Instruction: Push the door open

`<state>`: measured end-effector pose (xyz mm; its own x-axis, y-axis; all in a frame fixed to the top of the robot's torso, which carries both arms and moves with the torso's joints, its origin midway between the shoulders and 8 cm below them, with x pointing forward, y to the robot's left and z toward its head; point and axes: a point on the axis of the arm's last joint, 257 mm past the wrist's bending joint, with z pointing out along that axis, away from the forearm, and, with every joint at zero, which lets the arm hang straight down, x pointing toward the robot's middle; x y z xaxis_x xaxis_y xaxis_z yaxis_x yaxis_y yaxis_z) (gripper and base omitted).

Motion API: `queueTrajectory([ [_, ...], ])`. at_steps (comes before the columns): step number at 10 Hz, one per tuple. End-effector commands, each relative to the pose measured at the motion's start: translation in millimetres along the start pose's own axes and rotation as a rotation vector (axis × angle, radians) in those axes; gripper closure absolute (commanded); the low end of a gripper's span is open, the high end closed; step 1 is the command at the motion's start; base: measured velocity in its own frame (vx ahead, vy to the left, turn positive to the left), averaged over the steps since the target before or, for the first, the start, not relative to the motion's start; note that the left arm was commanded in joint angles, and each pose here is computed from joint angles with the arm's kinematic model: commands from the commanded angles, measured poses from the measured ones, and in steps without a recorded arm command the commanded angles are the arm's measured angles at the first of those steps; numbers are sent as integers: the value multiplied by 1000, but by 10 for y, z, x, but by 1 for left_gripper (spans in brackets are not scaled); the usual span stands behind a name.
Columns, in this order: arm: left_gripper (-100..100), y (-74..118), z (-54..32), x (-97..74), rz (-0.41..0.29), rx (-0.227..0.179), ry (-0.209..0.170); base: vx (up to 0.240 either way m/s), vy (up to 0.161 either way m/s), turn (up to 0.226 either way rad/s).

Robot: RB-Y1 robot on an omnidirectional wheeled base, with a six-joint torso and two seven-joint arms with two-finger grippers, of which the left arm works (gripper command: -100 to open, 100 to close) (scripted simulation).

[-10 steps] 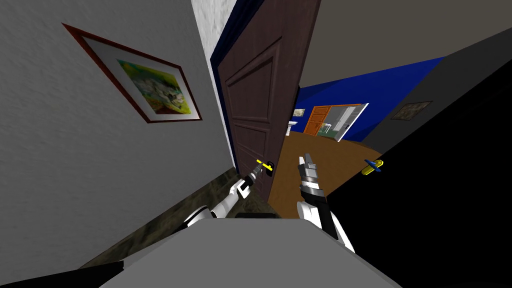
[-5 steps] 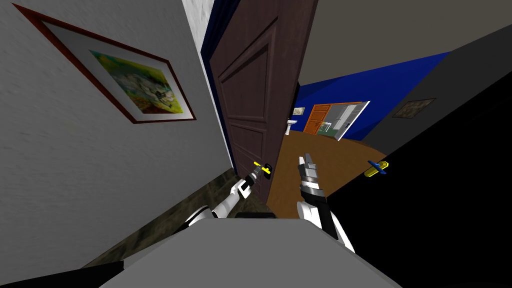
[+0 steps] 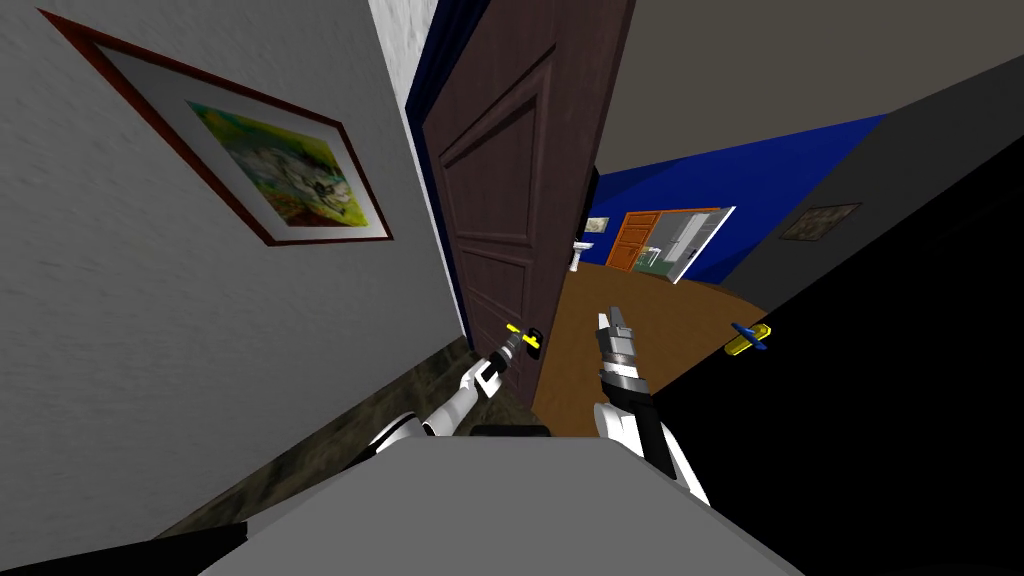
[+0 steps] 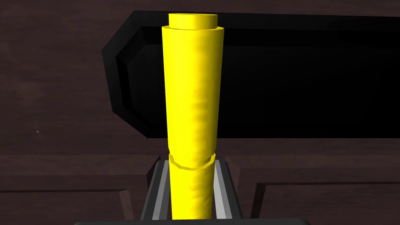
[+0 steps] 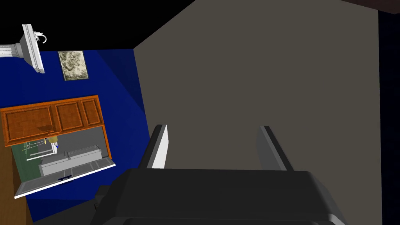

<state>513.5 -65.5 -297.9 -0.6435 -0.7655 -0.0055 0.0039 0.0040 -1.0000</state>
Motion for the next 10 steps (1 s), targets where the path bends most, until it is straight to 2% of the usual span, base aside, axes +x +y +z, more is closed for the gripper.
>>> queueTrajectory([
  [1, 100, -21, -9, -131, 10, 1, -20, 70, -176, 56],
  [7, 100, 4, -125, -665, 39, -12, -119, 109, -189, 54],
  [9, 100, 4, -135, -712, 40, -12, -128, 99, -132, 19],
  [10, 100, 2, -166, -850, 44, -14, -158, 100, -142, 69],
])
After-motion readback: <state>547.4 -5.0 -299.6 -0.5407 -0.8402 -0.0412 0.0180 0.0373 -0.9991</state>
